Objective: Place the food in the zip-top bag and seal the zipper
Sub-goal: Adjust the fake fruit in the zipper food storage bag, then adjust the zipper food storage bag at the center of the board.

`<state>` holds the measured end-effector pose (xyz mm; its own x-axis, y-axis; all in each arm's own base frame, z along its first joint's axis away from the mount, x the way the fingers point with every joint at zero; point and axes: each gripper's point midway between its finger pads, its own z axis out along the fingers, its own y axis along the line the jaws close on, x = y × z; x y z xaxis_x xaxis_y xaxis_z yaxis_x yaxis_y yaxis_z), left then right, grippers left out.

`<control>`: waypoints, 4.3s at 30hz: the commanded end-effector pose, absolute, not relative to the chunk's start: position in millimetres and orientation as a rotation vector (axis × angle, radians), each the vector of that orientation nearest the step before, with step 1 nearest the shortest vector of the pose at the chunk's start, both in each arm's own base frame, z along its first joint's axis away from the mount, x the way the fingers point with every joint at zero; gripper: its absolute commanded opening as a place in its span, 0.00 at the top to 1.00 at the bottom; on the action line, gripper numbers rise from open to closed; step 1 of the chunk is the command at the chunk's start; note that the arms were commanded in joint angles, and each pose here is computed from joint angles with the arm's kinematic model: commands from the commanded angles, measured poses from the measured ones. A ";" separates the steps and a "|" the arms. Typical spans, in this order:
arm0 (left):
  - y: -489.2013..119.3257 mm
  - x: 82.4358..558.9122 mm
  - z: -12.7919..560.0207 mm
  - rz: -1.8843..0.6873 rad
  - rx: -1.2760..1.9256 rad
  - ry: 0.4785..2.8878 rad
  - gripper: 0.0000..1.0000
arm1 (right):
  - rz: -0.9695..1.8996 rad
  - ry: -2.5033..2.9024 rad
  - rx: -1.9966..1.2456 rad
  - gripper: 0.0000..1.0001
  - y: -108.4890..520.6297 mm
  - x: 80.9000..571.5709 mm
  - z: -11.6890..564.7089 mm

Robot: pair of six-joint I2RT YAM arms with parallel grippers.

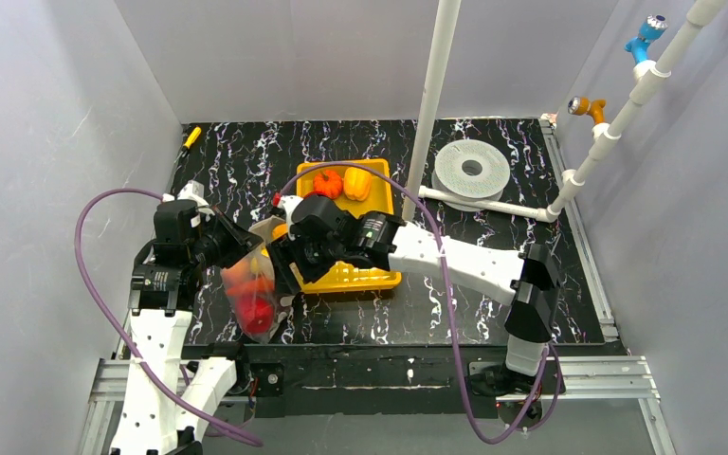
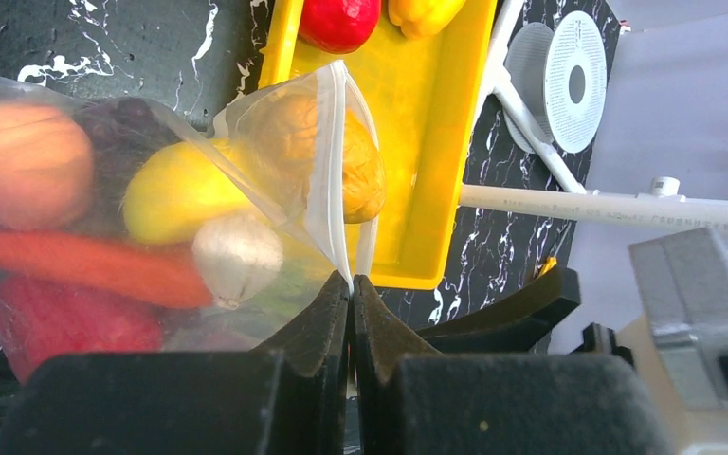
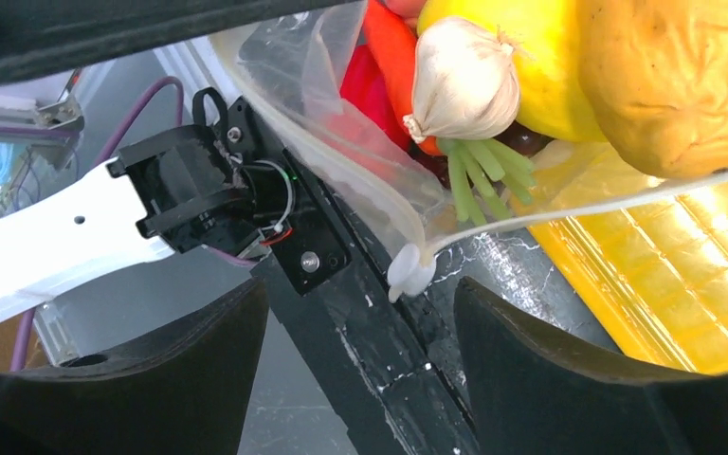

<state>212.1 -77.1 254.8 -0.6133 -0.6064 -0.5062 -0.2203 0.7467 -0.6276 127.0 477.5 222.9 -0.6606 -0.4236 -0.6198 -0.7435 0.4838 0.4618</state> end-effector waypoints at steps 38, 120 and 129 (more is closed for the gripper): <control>17.0 142.1 289.8 -0.066 -0.742 2.071 0.40 | 0.802 1.051 -1.179 0.99 519.4 154.8 347.6; 45.5 126.7 232.8 0.056 -0.998 1.941 0.79 | 0.677 1.049 -1.390 0.99 480.1 175.5 284.3; -32.7 163.1 314.4 -0.326 -0.258 1.916 0.29 | 0.830 1.050 -1.533 0.99 475.0 148.2 281.9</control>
